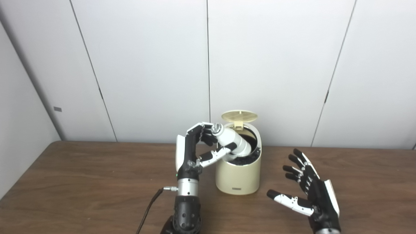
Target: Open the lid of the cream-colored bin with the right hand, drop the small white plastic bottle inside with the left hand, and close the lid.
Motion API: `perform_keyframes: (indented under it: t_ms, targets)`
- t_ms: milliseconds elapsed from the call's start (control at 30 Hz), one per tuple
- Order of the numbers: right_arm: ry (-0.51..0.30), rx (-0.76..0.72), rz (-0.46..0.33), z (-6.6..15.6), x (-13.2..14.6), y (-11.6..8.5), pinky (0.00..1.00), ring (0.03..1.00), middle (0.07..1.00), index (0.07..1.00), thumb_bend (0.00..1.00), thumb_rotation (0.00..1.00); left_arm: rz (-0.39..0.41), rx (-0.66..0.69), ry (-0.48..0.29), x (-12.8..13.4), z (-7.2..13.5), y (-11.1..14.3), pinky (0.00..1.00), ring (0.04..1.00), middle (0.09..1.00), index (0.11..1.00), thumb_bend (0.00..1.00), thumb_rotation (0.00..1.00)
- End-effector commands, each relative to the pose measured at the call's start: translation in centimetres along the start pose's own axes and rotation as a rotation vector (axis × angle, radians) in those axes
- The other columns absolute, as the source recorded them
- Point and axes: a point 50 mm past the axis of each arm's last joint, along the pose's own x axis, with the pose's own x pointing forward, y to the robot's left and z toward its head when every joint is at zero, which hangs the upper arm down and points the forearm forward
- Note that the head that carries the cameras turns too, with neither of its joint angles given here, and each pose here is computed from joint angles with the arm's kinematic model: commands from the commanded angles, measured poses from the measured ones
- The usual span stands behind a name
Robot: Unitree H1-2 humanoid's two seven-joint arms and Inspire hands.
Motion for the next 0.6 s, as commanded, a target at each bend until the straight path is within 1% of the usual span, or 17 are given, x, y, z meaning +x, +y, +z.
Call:
perform_keyframes:
  t_ms: [0, 67, 167, 433, 567]
  targets:
    - [-0.087, 0.010, -0.002, 1.8, 1.1, 0.2, 0.74, 0.767, 0.874, 0.899, 0.81, 0.15, 0.012, -0.008, -0.077, 1.6, 2.0, -0.5, 0.54, 0.671, 0.750, 0.757, 0.83, 0.04]
    - [-0.085, 0.010, -0.002, 1.8, 1.1, 0.2, 0.74, 0.766, 0.873, 0.898, 0.81, 0.15, 0.013, -0.006, -0.088, 1.7, 2.3, -0.4, 0.57, 0.709, 0.777, 0.785, 0.84, 0.05]
    - [-0.082, 0.012, 0.000, 1.8, 1.1, 0.2, 0.74, 0.763, 0.866, 0.897, 0.81, 0.14, 0.011, -0.007, -0.103, 1.8, 2.6, -0.1, 0.57, 0.726, 0.789, 0.798, 0.83, 0.06]
    - [-0.085, 0.008, 0.003, 1.8, 1.1, 0.3, 0.72, 0.757, 0.867, 0.898, 0.81, 0.14, 0.014, -0.034, -0.109, 1.9, 3.3, 0.2, 0.55, 0.712, 0.792, 0.803, 0.83, 0.06]
    - [-0.082, 0.006, 0.001, 1.7, 1.1, 0.3, 0.73, 0.754, 0.867, 0.895, 0.80, 0.11, 0.019, -0.033, -0.124, 1.9, 3.5, 0.3, 0.54, 0.699, 0.788, 0.804, 0.82, 0.07]
